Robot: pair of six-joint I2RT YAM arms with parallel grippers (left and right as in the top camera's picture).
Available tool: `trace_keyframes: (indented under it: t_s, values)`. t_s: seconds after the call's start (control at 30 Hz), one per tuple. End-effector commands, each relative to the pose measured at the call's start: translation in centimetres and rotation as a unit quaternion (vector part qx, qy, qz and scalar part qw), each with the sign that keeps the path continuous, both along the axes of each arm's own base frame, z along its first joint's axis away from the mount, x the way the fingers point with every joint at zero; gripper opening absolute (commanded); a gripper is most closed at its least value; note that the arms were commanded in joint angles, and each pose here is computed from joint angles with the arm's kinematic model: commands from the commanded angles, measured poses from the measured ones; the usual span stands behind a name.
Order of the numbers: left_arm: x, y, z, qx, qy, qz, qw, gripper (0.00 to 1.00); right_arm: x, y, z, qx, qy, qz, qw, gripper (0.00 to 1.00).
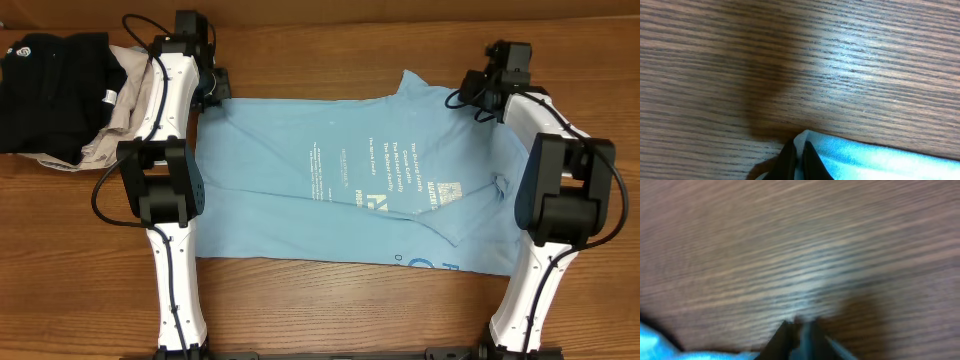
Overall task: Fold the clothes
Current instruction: 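Fold the T-shirt's top half down toward the bottom hem with both grippers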
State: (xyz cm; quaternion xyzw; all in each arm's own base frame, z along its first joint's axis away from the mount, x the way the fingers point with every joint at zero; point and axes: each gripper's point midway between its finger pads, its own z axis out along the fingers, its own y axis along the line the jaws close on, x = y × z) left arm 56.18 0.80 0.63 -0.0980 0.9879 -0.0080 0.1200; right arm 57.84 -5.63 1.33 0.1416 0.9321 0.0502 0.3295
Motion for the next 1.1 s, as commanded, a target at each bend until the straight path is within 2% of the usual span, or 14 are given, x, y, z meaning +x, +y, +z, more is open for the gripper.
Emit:
trace_keyframes:
  t_s: [0.0,0.13,0.4,0.6,0.77,0.97,1.07]
  values:
    - [-0.9,-0.7,-2.8,0.001,0.031,-0.009,0.999,0.04,0.5,-0.9,0.6,0.008,-0.006,-0.013,1.000,0.04]
    - [-0.4,0.3,-1.1,0.031,0.023,-0.006,0.999,0.04,1.2,-1.0,2.8,0.019,-0.006,-0.008,1.000,0.04]
    - [1.0,1.8,7.4,0.076,-0.037,-0.001,0.996,0.04,0.2,-1.2,10.0,0.019,0.043,-0.002,0.999,0.04]
    - [-0.1,1.8,11.1,0.076,-0.046,0.000,0.996,0.04,-3.6,-1.0,12.4,0.031,0.118,-0.002,0.993,0.04]
    - [-1.9,1.8,10.9,0.076,-0.011,-0.003,0.997,0.04,-8.3,-0.7,11.1,0.048,0.214,-0.007,0.976,0.04]
    - [-4.9,2.1,10.3,0.082,0.051,-0.006,0.995,0.04,-12.2,-0.5,10.7,0.063,0.289,-0.015,0.955,0.04]
    - [-4.9,1.5,10.2,0.064,0.051,-0.009,0.997,0.04,-14.0,-1.2,10.9,0.076,0.319,-0.036,0.944,0.04]
